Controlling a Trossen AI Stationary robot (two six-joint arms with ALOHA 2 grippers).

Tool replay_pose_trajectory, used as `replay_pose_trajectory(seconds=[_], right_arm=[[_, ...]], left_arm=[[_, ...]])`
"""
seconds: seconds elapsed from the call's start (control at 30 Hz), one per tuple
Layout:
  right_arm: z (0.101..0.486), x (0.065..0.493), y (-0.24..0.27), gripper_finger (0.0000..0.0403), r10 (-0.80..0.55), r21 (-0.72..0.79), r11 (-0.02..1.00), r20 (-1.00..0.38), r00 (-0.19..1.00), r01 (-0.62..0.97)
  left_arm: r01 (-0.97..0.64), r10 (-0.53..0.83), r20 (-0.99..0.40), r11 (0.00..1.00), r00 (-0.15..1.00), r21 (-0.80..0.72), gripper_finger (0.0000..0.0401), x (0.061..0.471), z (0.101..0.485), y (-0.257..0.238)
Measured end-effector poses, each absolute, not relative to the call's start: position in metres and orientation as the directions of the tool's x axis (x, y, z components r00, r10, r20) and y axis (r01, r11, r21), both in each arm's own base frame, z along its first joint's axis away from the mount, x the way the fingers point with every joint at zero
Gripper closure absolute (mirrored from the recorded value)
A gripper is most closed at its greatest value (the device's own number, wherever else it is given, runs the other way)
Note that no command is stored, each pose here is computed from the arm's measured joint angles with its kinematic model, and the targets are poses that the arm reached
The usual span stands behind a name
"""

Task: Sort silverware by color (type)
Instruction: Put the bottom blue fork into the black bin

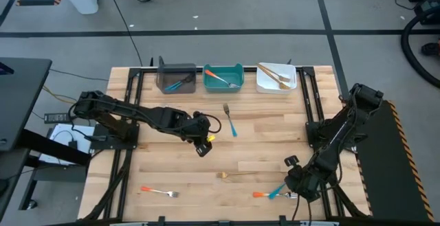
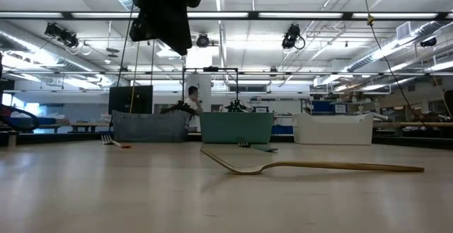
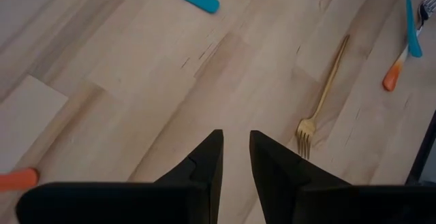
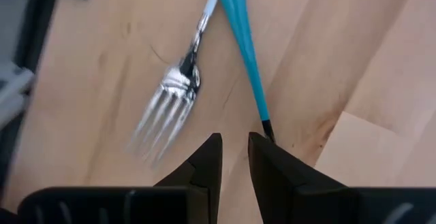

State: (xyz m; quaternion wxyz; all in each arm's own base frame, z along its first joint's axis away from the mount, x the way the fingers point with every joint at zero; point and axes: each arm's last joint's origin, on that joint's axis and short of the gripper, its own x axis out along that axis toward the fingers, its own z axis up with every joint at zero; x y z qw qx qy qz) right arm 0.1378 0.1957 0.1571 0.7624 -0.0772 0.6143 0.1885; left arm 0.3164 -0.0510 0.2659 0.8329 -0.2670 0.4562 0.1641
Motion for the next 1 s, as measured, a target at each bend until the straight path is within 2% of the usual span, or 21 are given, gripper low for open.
replay_pose_trajectory(seconds=[0.13, 0.43, 1.0], right_arm=[[0.152, 0.139, 0.197, 0.0318, 0.168, 0.086, 0.899, -0.973, 0.158, -0.43], [0.152, 0.144, 0.196, 0.0318, 0.135, 0.015, 0.882, -0.966, 0.222, -0.471], [0.152, 0.153, 0.193, 0.032, 0.164, 0.03, 0.886, -0.954, 0.251, -0.463]], left_arm=[[-0.53, 0.03, -0.847, 0.792, 0.53, -0.303, 0.0319, 0.316, 0.266, -0.051], [-0.538, 0.042, -0.846, 0.788, 0.531, -0.299, 0.0319, 0.316, 0.266, -0.051], [-0.536, 0.05, -0.845, 0.792, 0.532, -0.291, 0.0319, 0.316, 0.266, -0.05]])
